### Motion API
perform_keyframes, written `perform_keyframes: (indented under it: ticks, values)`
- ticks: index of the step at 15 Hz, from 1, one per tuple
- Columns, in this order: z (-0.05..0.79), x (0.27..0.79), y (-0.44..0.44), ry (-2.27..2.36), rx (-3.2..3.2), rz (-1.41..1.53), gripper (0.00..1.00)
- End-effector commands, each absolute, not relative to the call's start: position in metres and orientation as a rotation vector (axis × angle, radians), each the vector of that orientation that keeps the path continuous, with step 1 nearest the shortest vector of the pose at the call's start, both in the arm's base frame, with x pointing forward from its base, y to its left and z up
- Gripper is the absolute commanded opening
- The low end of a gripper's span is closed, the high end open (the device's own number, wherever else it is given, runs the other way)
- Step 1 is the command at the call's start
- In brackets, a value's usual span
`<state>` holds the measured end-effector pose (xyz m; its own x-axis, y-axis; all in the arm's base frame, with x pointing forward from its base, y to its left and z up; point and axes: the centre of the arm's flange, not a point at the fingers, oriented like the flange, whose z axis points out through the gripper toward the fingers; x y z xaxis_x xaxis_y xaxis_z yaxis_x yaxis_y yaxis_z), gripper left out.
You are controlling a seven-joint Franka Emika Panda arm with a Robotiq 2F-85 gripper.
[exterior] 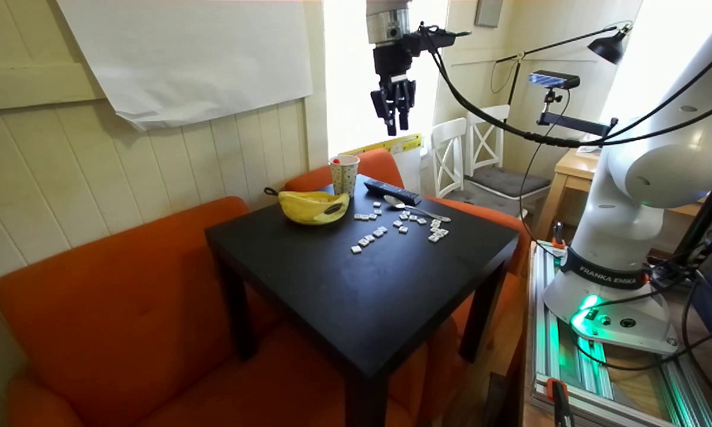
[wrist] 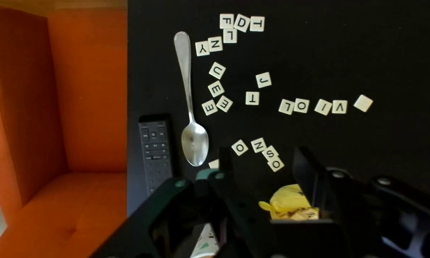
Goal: Press two buttons on the black remote control.
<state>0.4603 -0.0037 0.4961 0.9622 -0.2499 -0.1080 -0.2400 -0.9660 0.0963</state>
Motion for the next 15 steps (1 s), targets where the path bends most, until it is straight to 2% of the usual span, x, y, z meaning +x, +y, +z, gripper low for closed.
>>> perform_keyframes:
  ticks: [1, 3, 4, 9, 10, 15]
  values:
    - [0.465, 0.446, -0.051, -0.409, 3.033, -0.128, 0.18]
    - [0.443, 0.445, -0.071, -0.426, 3.055, -0.095, 0.04]
    - [0.431, 0.443, -0.080, -0.437, 3.065, -0.074, 0.01]
    - [0.353, 0.417, -0.126, -0.573, 3.057, -0.125, 0.00]
    - [0.381, 0.427, -0.113, -0.560, 3.067, -0.116, 0.01]
    - [0.356, 0.417, -0.123, -0.595, 3.064, -0.150, 0.01]
